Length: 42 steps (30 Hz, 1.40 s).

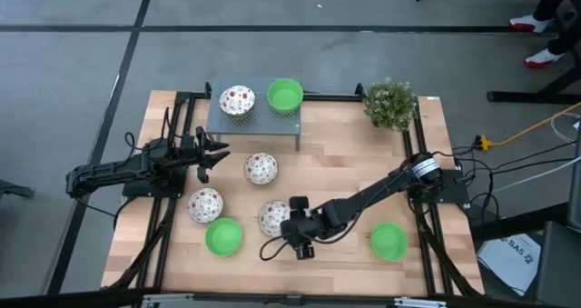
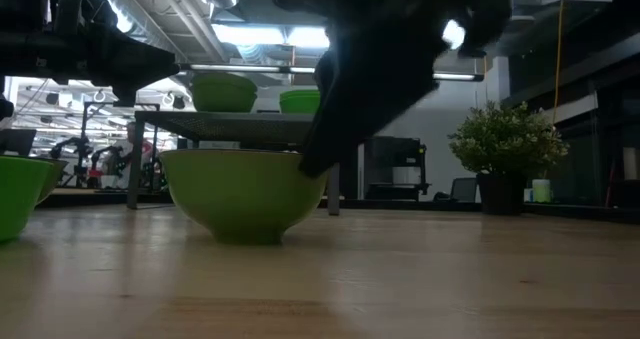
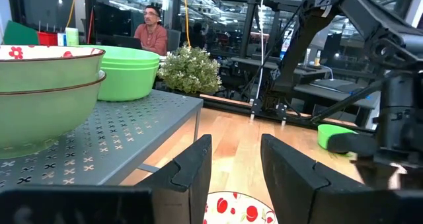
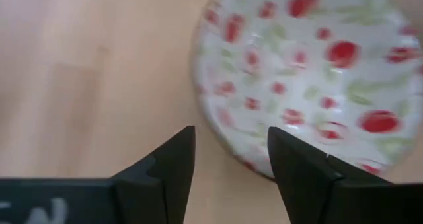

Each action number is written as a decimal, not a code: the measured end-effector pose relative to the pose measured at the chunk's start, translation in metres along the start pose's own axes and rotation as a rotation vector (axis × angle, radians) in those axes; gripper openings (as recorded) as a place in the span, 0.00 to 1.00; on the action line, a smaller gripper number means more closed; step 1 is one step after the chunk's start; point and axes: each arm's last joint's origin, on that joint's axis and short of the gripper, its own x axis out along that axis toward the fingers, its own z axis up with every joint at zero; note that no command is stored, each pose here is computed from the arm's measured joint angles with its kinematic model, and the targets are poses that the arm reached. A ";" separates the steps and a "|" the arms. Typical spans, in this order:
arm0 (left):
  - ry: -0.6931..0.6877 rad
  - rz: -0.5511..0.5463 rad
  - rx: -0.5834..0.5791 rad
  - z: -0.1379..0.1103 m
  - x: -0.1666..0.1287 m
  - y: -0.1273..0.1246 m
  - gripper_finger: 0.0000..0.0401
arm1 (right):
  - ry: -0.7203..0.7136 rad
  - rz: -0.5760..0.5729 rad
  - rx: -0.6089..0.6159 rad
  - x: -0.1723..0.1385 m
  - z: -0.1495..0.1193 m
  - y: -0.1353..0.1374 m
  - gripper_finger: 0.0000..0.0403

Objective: Pick & Place Mini bowls
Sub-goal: Stack the white bowl on top of the white bowl on the shelf

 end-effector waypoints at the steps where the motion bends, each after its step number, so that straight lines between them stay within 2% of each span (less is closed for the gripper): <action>1: 0.000 0.000 0.000 0.000 0.000 0.000 0.31 | -0.002 -0.032 -0.018 0.001 -0.001 -0.001 0.46; 5: 0.000 -0.001 0.000 0.000 0.000 0.000 0.31 | -0.003 -0.117 -0.122 0.002 -0.004 -0.004 0.44; 14: 0.000 0.000 0.000 0.000 0.000 0.000 0.31 | 0.015 -0.139 -0.240 0.007 -0.003 -0.015 0.36; 17: 0.000 -0.001 0.000 0.000 0.000 0.000 0.31 | 0.034 -0.132 -0.277 0.015 -0.005 -0.016 0.32; 22: 0.000 0.000 0.000 0.000 0.000 0.000 0.31 | 0.014 -0.054 -0.329 0.031 -0.007 -0.011 0.23; 30: 0.000 0.000 0.000 0.000 0.000 0.000 0.31 | -0.051 -0.065 -0.298 0.027 0.007 -0.010 0.04; 33: 0.000 0.000 0.000 0.000 0.000 0.000 0.31 | -0.067 -0.053 -0.269 0.024 0.014 -0.009 0.04; 42: 0.000 0.000 0.000 0.000 0.000 0.000 0.31 | -0.159 -0.013 -0.048 0.003 0.048 -0.011 0.03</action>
